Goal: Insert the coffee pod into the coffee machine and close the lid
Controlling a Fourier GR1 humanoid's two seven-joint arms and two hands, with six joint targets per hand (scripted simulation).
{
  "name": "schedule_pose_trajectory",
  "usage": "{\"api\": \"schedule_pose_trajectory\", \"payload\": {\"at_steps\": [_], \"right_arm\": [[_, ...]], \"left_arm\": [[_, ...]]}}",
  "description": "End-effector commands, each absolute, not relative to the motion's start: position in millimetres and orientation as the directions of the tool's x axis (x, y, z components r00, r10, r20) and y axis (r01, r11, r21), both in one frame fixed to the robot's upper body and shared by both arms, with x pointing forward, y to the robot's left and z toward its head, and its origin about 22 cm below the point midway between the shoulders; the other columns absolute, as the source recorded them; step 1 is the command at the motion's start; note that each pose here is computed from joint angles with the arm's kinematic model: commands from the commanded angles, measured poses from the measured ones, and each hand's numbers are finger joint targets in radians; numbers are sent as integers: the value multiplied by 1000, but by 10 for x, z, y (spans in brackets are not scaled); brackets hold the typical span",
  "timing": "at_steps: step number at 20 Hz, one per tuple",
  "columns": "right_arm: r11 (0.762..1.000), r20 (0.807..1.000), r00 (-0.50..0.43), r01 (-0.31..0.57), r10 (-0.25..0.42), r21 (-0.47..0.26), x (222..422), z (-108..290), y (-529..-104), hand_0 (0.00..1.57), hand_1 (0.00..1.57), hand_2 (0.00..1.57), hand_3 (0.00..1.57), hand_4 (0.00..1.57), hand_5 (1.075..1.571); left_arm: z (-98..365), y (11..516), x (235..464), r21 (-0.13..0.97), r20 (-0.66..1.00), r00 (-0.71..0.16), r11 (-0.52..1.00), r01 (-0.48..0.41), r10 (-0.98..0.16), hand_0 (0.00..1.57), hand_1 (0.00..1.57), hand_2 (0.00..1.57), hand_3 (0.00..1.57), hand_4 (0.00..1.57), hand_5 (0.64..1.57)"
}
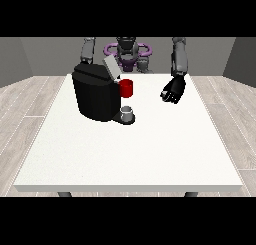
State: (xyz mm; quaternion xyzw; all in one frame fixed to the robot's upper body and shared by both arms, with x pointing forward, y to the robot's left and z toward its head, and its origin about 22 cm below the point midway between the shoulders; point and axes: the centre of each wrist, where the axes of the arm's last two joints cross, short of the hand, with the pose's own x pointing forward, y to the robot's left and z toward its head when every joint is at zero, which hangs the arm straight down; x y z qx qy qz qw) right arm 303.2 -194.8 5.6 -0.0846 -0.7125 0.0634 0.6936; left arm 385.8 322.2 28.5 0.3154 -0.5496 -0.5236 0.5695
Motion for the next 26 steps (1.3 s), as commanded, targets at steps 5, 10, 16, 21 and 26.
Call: {"api": "schedule_pose_trajectory", "payload": {"at_steps": [5, 10, 16, 21, 26], "right_arm": [[965, 967, 54, 78, 247, -251, 3048, -154, -2230, 0, 0, 0, 0, 0, 1571], [960, 954, 159, 75, 255, -269, 2966, -400, -2220, 0, 0, 0, 0, 0, 1571], [958, 950, 147, 41, 276, -285, 2884, -482, -2028, 0, 0, 0, 0, 0, 1571], [963, 957, 133, 39, 259, -266, 2965, -396, -2034, 0, 0, 0, 0, 0, 1571], [979, 979, 30, 20, 201, -202, 3124, -192, -2121, 0, 0, 0, 0, 0, 1571]], "left_arm": [[605, 2978, 4081, 882, 438, -204, 375, 286, -875, 1447, 1447, 1431, 1354, 530, 1571], [857, 2665, 4212, 856, 447, -235, 335, 394, -863, 1371, 1371, 1379, 1325, 504, 1571], [1229, 2528, 4336, 865, 438, -255, 328, 379, -862, 1340, 1340, 1372, 1351, 562, 1571], [1267, 2174, 4344, 880, 424, -310, 306, 362, -851, 1340, 1340, 1372, 1351, 562, 1571], [1875, 2260, 4493, 857, 492, -282, 402, 322, -823, 956, 956, 1160, 1358, 517, 1571]]}}
